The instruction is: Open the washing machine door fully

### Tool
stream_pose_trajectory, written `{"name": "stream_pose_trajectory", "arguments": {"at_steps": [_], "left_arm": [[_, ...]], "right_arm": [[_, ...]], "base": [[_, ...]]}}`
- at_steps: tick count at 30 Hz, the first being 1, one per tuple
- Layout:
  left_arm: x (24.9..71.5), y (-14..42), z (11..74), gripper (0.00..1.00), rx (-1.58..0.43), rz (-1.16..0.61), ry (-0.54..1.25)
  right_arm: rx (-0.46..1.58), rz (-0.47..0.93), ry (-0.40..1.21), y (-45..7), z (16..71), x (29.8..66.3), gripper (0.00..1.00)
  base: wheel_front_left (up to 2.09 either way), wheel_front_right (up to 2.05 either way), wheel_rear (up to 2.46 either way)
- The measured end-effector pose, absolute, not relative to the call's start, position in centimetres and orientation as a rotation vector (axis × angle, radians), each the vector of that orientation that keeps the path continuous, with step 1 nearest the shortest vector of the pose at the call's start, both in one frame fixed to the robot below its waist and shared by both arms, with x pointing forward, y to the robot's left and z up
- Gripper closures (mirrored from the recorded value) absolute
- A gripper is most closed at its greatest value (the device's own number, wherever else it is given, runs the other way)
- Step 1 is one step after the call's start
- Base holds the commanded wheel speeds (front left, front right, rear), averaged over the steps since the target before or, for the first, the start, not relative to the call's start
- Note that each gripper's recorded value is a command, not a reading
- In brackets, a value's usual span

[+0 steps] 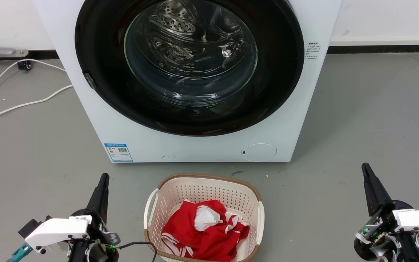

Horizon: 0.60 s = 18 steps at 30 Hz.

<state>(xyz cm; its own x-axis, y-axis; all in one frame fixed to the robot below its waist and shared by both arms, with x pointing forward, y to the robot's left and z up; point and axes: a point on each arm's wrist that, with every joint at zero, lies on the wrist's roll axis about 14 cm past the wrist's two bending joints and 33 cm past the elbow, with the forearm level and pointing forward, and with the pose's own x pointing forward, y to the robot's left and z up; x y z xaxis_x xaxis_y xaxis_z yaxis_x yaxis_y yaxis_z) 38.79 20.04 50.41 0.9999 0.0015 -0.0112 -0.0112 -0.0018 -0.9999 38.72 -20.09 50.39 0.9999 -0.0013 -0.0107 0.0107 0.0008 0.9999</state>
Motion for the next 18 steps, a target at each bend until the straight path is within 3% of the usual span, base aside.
{"name": "stream_pose_trajectory", "arguments": {"at_steps": [4,5,18], "left_arm": [[38.7,20.0,50.1,1.0,-1.573,0.017,0.014],[38.5,20.0,49.6,0.0,-1.576,0.03,0.025],[38.4,18.6,50.3,0.0,-1.544,0.006,0.017]], "right_arm": [[1.571,-0.016,0.014,-20.1,50.1,38.6,1.0],[1.572,-0.029,0.025,-20.1,49.6,38.4,0.0],[1.529,-0.045,-0.015,-20.3,50.0,37.8,0.0]], "base": [[0.0,0.0,0.0],[0.0,0.0,0.0],[0.0,0.0,0.0]]}}
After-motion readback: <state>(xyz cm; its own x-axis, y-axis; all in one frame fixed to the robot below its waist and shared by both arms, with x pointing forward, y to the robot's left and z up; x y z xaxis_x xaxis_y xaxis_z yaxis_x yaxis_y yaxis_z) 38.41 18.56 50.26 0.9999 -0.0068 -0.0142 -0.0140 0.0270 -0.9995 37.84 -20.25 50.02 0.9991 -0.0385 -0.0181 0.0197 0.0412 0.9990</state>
